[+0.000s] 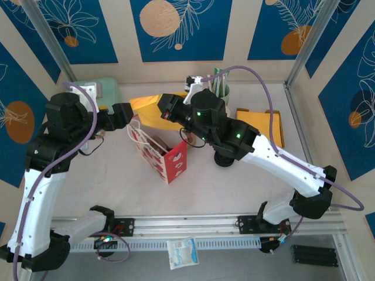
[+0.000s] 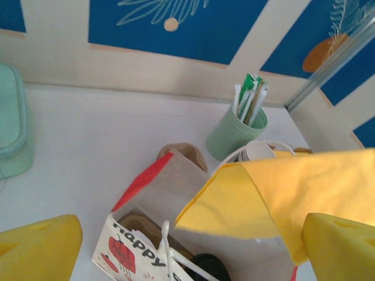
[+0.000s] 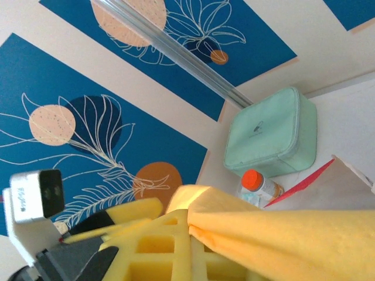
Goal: Pack the takeout coffee
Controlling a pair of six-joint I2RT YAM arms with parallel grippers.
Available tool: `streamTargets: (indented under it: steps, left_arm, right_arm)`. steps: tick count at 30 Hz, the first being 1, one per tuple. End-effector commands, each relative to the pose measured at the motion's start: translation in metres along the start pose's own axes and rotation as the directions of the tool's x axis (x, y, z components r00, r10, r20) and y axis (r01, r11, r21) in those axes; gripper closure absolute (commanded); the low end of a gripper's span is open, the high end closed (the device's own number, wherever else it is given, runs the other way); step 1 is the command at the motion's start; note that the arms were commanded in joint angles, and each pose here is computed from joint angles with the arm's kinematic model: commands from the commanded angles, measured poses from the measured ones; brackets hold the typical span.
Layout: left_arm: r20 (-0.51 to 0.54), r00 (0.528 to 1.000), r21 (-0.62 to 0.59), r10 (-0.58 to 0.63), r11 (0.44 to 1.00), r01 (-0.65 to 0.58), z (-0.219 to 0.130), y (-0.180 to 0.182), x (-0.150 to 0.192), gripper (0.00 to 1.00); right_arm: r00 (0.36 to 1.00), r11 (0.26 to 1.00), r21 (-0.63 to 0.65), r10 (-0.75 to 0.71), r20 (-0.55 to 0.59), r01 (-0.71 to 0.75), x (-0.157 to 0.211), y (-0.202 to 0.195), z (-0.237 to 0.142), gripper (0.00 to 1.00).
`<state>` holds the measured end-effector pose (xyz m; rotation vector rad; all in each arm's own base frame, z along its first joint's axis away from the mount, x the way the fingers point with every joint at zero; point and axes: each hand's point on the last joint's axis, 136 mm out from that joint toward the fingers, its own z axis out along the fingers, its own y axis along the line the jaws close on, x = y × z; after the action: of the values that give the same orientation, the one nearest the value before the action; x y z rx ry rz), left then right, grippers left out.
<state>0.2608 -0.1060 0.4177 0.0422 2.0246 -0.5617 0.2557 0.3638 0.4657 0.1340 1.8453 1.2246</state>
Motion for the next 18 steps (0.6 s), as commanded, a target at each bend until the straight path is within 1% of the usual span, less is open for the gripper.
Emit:
streamTargets:
  steps: [1, 10, 14, 18]
  left_arm:
    - [-0.06, 0.998, 0.05, 0.022, 0.999, -0.019, 0.002, -0.004, 0.016, 0.06]
    - [-0.125, 0.992, 0.07, 0.029, 0.997, -0.021, 0.023, -0.004, 0.028, 0.08]
    - [-0.11, 0.993, 0.037, 0.03, 0.999, -0.026, 0.027, 0.002, 0.025, 0.05]
    - [-0.076, 0.997, -0.019, 0.026, 0.999, -0.028, 0.025, 0.011, 0.016, 0.03]
  right_arm:
    - [0.997, 1.0, -0.022, 0.007, 0.071, -0.005, -0.018, 0.009, -0.011, 1.0]
    - [0.998, 1.0, -0.014, 0.015, 0.06, -0.014, -0.014, 0.006, -0.004, 1.0]
    - [0.999, 0.999, -0.024, 0.034, 0.036, -0.033, -0.006, 0.008, 0.002, 1.0]
    - [0.999, 0.998, -0.035, 0.051, -0.001, -0.051, 0.009, 0.013, 0.013, 1.0]
